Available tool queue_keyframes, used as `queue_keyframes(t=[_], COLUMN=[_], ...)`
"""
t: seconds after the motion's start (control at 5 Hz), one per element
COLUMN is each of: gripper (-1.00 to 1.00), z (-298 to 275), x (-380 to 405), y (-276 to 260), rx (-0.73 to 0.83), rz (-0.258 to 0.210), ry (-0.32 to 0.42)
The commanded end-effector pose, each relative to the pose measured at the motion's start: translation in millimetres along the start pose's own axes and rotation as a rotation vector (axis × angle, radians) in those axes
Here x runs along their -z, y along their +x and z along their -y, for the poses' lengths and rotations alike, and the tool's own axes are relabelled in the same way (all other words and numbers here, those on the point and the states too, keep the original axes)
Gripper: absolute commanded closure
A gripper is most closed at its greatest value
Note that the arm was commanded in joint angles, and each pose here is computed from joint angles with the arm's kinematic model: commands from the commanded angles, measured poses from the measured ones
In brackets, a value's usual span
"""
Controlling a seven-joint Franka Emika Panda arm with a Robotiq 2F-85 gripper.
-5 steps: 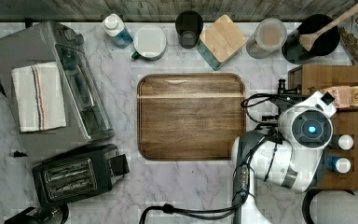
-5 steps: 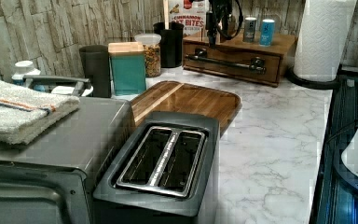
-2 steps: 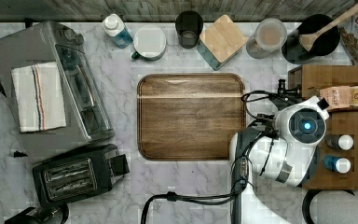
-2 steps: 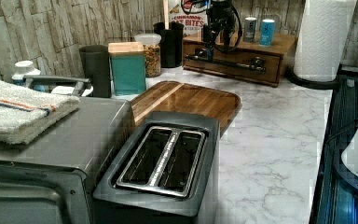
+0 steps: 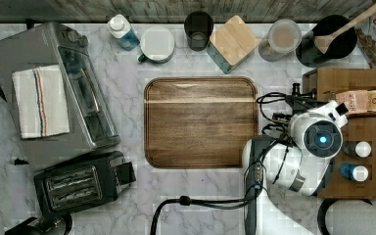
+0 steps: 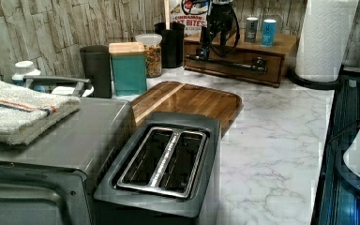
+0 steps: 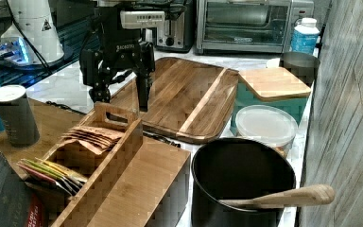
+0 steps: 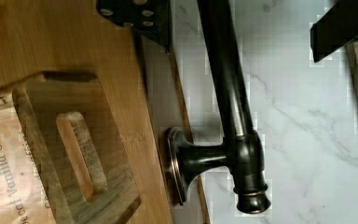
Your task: Open the drawer.
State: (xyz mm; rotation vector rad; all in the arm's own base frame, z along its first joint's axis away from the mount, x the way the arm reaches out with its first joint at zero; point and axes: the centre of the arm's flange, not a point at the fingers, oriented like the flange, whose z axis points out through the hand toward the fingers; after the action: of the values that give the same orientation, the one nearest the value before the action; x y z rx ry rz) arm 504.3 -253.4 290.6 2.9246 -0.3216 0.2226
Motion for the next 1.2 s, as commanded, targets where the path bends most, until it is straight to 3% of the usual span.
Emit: queue_keyframes(t=[0.2,0.6,1.0,1.2], gripper=[-1.0,-1.0,-1.0,-1.0], z=[0,12,18,41], x=[-26,-35,-47,-38], y=[-30,-26,-23,-23], rx=[-0.016,0.041,0.15,0.187], rz=[0.022,0.028,0.0,0.029], ry=[0.073,0.045,0.079,0.108])
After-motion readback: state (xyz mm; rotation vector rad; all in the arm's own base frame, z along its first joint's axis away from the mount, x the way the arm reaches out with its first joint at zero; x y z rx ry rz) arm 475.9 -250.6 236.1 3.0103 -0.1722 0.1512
